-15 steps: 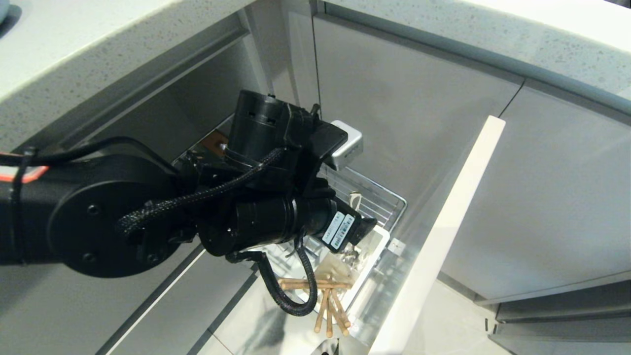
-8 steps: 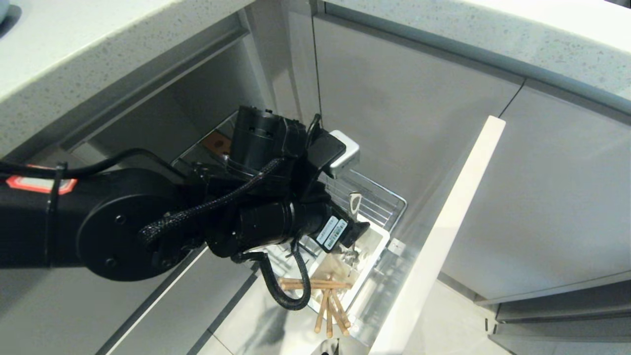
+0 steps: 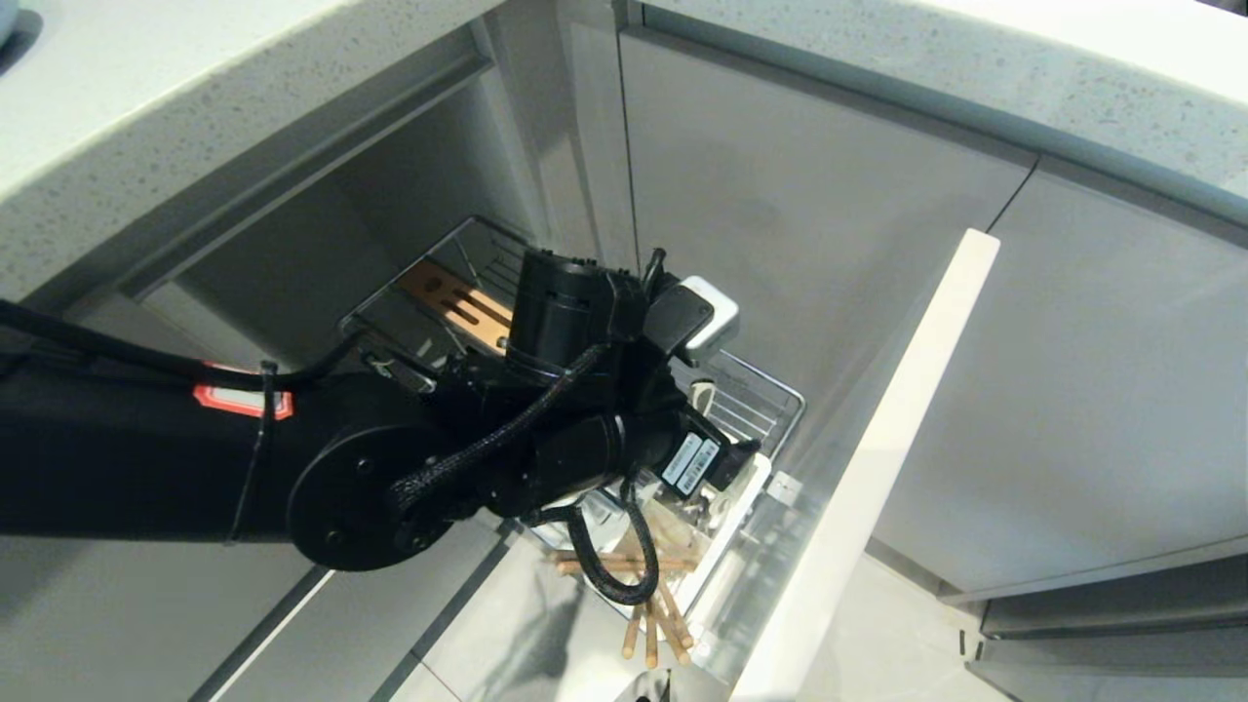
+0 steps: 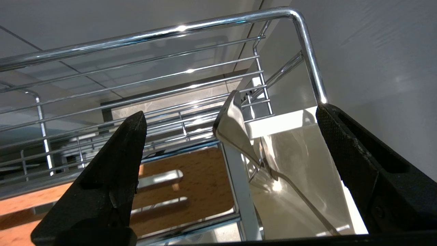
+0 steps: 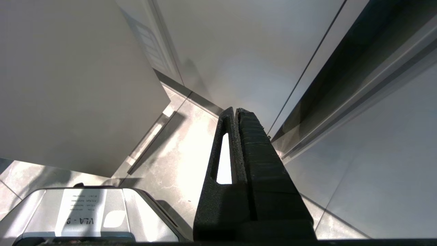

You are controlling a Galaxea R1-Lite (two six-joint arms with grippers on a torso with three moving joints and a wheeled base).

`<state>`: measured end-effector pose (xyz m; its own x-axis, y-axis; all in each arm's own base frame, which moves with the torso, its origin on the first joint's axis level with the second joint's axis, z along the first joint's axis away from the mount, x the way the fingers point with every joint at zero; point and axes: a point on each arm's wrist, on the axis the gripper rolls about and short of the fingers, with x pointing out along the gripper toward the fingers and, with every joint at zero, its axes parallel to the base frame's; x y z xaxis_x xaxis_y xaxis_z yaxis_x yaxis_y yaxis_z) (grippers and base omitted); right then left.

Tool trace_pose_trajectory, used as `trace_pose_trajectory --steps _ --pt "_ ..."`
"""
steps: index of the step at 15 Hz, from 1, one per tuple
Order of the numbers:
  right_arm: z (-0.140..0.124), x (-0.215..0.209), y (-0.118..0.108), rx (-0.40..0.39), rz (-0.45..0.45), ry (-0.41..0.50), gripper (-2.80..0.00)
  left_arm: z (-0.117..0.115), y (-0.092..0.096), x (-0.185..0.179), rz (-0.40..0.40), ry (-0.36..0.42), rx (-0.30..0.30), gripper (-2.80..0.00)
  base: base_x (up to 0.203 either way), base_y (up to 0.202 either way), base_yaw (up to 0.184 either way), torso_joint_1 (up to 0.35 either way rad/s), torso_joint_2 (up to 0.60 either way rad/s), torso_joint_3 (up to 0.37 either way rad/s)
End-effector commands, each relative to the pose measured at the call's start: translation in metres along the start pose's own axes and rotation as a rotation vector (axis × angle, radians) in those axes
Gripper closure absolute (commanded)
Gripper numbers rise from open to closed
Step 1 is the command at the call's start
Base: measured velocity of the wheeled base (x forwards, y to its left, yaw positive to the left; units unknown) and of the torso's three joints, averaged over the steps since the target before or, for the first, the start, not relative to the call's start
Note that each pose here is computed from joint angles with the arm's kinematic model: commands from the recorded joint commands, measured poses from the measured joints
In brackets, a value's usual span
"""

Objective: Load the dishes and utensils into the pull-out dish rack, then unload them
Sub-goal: Take the fork out of the cupboard

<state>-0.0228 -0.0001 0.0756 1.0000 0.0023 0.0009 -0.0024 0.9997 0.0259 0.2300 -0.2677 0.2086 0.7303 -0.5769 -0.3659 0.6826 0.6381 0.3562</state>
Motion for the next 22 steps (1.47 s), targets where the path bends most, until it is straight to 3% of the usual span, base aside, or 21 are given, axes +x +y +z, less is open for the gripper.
trace_pose_trajectory --steps 1,7,8,22 --pt "-0.0004 0.0001 0.0 0.0 -0.001 0.001 0.0 -0.0018 -0.0019 0.0041 0.001 -0.002 0.002 -2.8 0.0 0.0 0.0 0.0 0.0 0.0" --pt "0.0 0.0 0.0 0.0 0.001 -0.001 0.0 -0.0009 -0.0016 0.0043 0.01 -0.025 -0.003 -2.8 0.0 0.0 0.0 0.0 0.0 0.0" --pt "0.0001 0.0 0.0 0.0 0.001 -0.001 0.0 -0.0005 -0.0014 0.0043 0.012 -0.026 -0.005 0.0 0.0 0.0 0.0 0.0 0.0 0.0" --pt "-0.0004 0.0001 0.0 0.0 -0.001 0.001 0.0 0.0063 -0.0029 -0.0032 0.01 -0.062 -0.015 0.0 0.0 0.0 0.0 0.0 0.0 0.0"
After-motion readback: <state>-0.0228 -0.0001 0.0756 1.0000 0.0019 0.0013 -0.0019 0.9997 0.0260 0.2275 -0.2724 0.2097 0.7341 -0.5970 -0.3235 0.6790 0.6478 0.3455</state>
